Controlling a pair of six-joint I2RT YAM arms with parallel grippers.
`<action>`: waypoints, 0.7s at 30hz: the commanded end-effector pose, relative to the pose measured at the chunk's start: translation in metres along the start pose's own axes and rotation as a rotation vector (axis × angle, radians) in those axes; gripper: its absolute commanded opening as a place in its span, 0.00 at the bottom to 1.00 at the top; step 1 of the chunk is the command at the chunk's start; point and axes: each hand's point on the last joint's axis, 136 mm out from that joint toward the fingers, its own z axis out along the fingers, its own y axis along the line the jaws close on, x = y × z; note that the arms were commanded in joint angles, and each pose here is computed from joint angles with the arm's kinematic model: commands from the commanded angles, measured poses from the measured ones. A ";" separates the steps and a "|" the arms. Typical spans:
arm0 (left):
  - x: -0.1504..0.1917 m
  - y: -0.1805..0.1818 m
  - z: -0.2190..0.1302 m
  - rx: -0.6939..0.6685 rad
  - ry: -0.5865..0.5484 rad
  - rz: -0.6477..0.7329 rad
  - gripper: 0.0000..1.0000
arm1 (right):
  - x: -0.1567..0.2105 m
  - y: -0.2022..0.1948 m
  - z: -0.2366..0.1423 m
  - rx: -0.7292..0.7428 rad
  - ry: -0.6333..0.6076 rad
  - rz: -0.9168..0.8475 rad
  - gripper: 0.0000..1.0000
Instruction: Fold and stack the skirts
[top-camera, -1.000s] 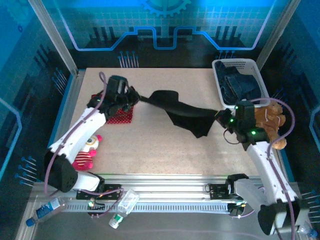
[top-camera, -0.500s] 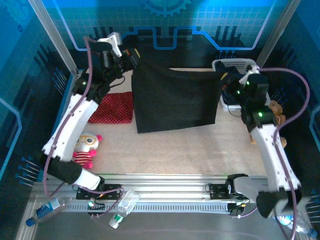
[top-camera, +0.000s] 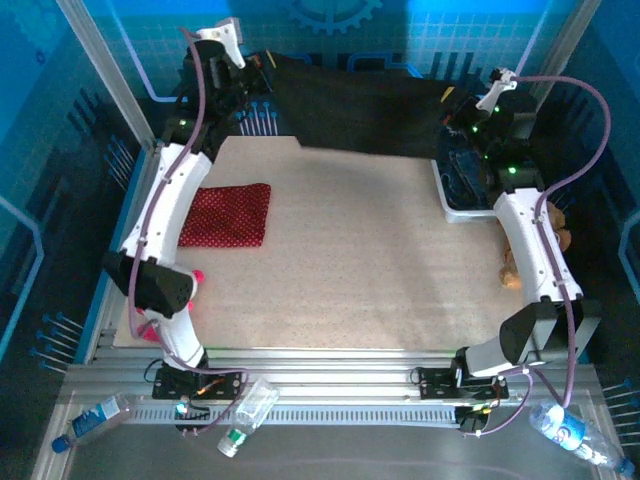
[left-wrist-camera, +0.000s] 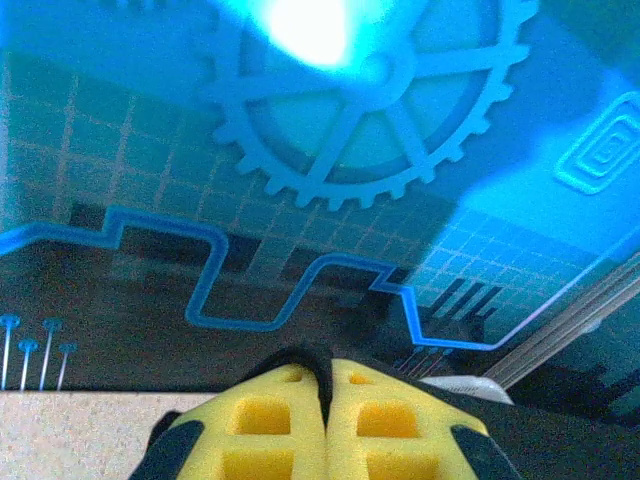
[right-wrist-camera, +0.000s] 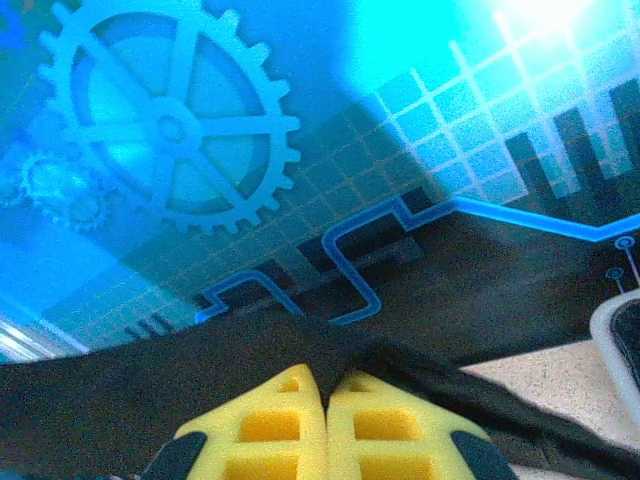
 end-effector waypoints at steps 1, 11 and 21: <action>0.044 0.009 -0.023 -0.003 0.095 -0.024 0.00 | 0.035 0.000 -0.017 -0.081 0.093 -0.101 0.00; 0.364 0.121 -0.136 -0.398 0.663 -0.480 0.18 | 0.302 -0.113 -0.125 0.126 0.745 0.150 0.02; 0.339 0.127 -0.183 -0.469 0.600 -0.433 0.99 | 0.325 -0.130 -0.168 0.319 0.817 0.259 1.00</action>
